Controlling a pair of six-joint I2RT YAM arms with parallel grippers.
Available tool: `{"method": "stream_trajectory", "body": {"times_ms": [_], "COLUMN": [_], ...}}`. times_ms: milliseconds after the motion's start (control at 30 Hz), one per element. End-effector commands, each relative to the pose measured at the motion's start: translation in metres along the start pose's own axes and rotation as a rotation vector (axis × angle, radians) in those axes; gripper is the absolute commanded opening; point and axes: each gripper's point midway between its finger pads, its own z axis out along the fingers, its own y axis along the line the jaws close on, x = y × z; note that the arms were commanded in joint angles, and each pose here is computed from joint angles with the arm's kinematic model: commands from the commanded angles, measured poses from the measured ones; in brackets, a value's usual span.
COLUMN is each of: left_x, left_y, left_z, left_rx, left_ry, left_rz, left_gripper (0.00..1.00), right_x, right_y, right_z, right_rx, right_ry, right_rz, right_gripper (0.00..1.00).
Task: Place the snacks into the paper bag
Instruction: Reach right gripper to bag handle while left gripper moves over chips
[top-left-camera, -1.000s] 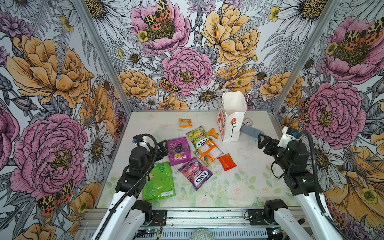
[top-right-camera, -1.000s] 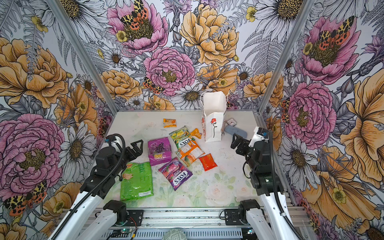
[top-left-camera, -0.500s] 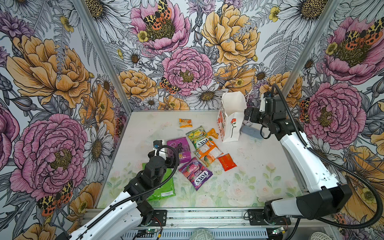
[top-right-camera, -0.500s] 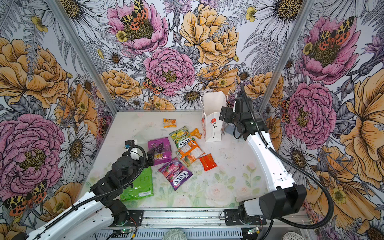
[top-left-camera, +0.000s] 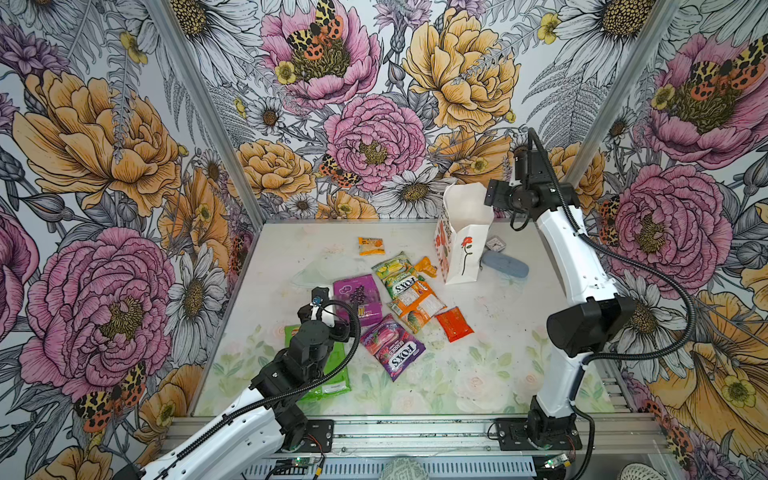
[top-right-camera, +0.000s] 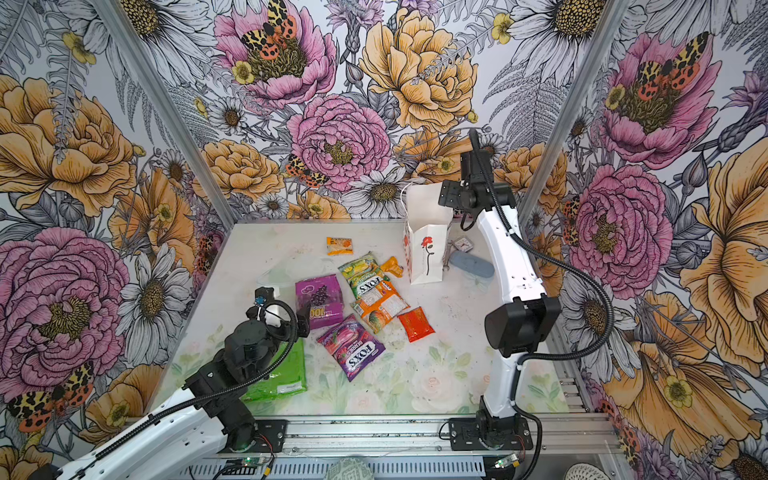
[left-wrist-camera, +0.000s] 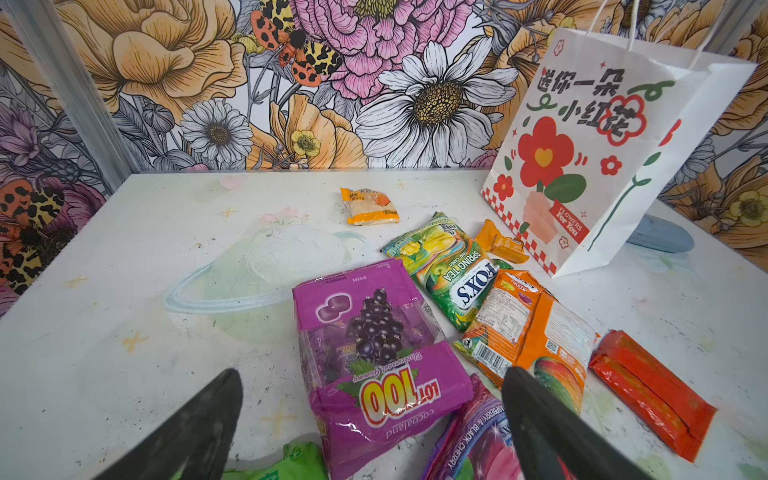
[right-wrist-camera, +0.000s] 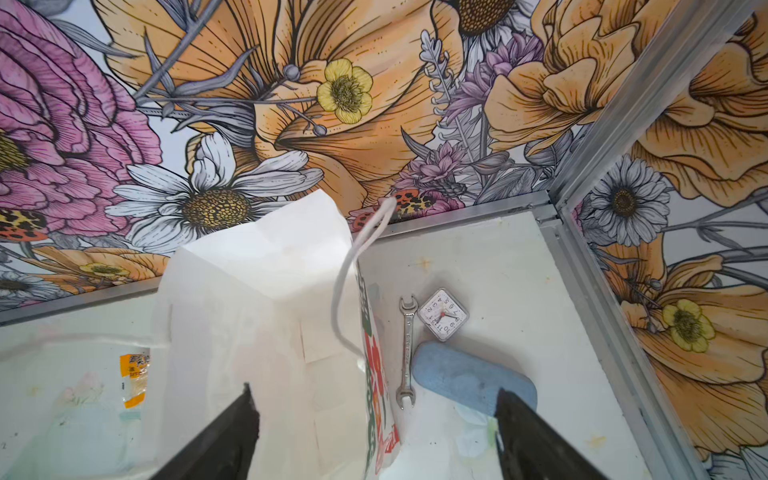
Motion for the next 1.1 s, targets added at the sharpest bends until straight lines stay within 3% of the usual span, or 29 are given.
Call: {"method": "stream_trajectory", "body": {"times_ms": [0, 300, 767, 1067], "left_x": [-0.006, -0.005, 0.004, 0.005], "left_y": [0.007, 0.008, 0.006, 0.008], "left_z": [-0.001, -0.001, 0.006, 0.007], "left_rx": [-0.031, -0.032, -0.041, -0.047], "left_ry": [-0.034, -0.040, -0.008, -0.008], "left_rz": [-0.008, -0.014, 0.007, 0.002], "left_gripper": [0.99, 0.99, 0.99, 0.99], "right_x": [0.015, 0.028, 0.041, 0.032], "right_y": [-0.009, -0.014, -0.008, -0.005], "right_z": [0.011, 0.047, 0.079, 0.067], "right_rx": [0.059, 0.081, 0.003, -0.009], "right_ry": [0.105, 0.173, 0.228, 0.202], "right_rz": [-0.039, -0.060, -0.032, -0.022], "right_gripper": [0.88, 0.77, 0.33, 0.02]}}
